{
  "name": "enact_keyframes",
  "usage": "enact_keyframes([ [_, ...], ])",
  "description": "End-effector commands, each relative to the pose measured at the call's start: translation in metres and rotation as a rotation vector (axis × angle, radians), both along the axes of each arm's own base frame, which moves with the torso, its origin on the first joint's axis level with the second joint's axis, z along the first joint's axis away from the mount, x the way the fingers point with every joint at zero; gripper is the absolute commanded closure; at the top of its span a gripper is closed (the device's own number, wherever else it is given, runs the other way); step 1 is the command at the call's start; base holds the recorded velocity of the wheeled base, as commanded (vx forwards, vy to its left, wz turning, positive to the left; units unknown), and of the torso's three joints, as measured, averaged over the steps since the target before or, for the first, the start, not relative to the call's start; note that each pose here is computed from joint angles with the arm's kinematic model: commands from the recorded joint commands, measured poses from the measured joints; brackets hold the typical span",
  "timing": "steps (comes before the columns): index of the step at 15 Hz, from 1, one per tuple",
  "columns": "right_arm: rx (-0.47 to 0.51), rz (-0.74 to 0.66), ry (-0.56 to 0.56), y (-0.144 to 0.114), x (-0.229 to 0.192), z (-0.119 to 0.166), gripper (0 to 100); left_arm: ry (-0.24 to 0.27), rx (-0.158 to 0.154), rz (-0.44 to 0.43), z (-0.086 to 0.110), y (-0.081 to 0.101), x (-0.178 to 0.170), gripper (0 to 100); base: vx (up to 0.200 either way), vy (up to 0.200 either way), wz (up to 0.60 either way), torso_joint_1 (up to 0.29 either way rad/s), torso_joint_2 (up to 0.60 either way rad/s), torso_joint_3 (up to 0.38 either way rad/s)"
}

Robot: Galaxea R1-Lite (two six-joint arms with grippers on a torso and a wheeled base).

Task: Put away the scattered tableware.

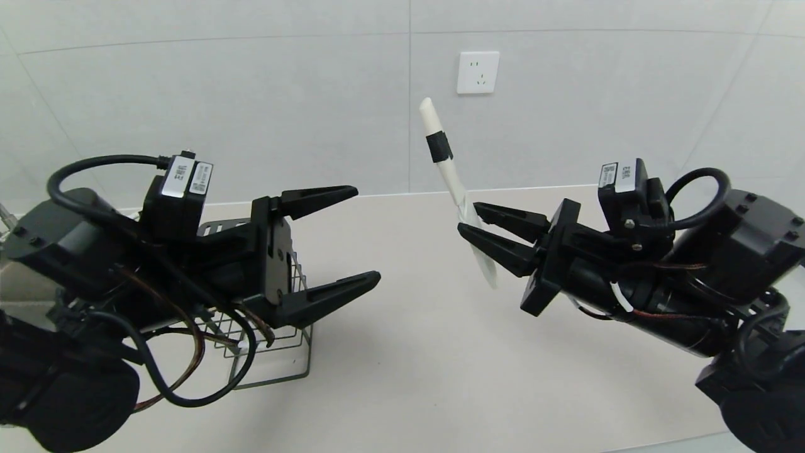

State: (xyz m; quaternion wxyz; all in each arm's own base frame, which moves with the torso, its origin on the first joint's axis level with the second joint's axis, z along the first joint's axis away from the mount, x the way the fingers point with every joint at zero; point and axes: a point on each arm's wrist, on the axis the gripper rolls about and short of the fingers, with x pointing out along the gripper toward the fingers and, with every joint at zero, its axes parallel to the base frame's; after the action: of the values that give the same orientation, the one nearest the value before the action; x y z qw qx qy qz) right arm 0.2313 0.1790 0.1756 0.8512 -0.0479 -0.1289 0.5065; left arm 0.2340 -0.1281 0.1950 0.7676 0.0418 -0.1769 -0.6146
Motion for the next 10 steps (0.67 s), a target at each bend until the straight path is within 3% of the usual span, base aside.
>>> enact_keyframes([
  [1,-0.005,0.015,0.000,-0.001,0.003,-0.004,100,0.009,-0.010,-0.026,0.001,-0.011,0.010,0,0.000,0.000,0.00,0.000,0.00,0.000],
  [4,-0.007,0.042,-0.015,-0.001,0.002,-0.003,100,0.021,-0.023,-0.065,0.003,-0.024,0.015,0,0.000,0.000,0.00,0.000,0.00,0.000],
  [10,0.002,0.079,-0.046,-0.008,-0.004,-0.008,100,0.089,-0.084,-0.163,0.019,-0.053,0.031,0,0.000,0.000,0.00,0.000,0.00,0.000],
])
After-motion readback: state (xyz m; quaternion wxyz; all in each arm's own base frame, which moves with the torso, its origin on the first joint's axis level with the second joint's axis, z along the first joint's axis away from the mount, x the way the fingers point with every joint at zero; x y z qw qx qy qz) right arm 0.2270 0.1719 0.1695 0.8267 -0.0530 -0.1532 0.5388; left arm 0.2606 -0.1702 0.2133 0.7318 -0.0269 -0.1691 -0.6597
